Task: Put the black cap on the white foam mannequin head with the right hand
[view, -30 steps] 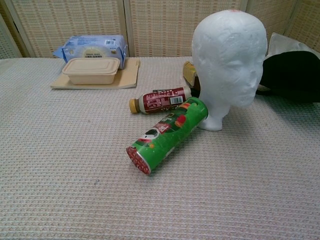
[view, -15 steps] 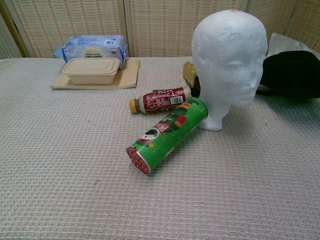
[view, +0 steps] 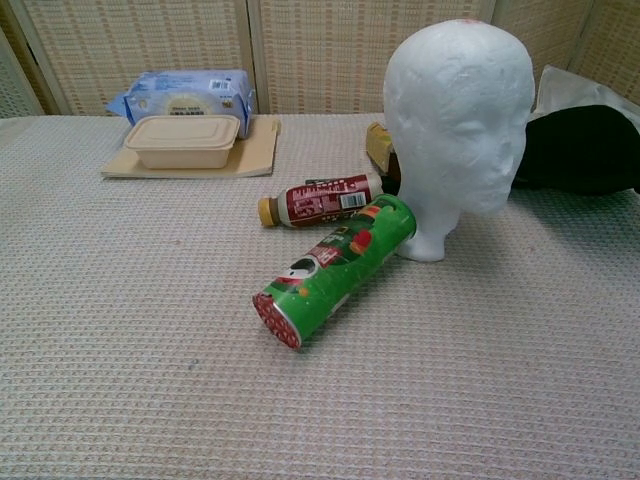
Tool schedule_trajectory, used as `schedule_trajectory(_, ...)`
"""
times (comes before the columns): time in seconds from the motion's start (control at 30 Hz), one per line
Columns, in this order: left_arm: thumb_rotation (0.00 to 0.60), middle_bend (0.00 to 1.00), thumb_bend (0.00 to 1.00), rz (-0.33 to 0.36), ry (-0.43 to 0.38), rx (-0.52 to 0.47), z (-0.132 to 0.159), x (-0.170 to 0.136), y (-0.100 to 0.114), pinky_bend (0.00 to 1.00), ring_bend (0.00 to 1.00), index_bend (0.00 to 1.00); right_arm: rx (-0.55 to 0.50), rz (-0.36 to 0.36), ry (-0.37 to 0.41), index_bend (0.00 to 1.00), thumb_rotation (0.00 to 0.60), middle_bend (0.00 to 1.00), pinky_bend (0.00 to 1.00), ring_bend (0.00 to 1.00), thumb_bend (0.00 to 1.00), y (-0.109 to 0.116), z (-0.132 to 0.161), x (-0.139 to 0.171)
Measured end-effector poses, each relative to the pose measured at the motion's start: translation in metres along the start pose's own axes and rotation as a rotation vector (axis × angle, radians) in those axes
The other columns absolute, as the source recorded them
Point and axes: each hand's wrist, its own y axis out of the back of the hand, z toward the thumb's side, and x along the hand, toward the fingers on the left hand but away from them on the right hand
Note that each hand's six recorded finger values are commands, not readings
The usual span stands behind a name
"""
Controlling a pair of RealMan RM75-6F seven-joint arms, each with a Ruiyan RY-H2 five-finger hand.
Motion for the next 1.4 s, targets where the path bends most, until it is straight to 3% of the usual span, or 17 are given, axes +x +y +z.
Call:
schedule_trajectory(0.27, 0.6, 0.1, 0.18, -0.001, -0.001, -0.007, 0.0, 0.0, 0.001, 0.12, 0.04, 0.18, -0.062, -0.134, -0.033, 0.75, 0.6, 1.0, 1.0, 1.0, 0.51, 0.028, -0.006, -0.011)
schedule_trajectory(0.47, 0.6, 0.1, 0.19, -0.002, -0.006, -0.01, 0.001, -0.001, 0.001, 0.12, 0.04, 0.18, -0.081, -0.25, -0.032, 0.76, 0.6, 1.0, 1.0, 1.0, 0.51, 0.058, -0.006, -0.031)
schedule_trajectory(0.73, 0.6, 0.1, 0.18, -0.003, -0.006, -0.014, 0.001, -0.002, 0.002, 0.12, 0.04, 0.18, -0.074, -0.345, -0.003, 0.77, 0.6, 1.0, 1.0, 1.0, 0.51, 0.082, 0.007, -0.055)
schedule_trajectory(1.23, 0.6, 0.1, 0.18, -0.008, 0.0, -0.029, 0.0, -0.001, 0.004, 0.12, 0.04, 0.18, -0.064, -0.555, 0.103, 0.77, 0.6, 1.0, 1.0, 1.0, 0.5, 0.133, 0.069, -0.108)
schedule_trajectory(1.4, 0.6, 0.1, 0.18, -0.01, 0.004, -0.03, -0.001, 0.0, 0.004, 0.12, 0.04, 0.18, -0.106, -0.626, 0.136, 0.77, 0.6, 1.0, 1.0, 1.0, 0.5, 0.152, 0.1, -0.125)
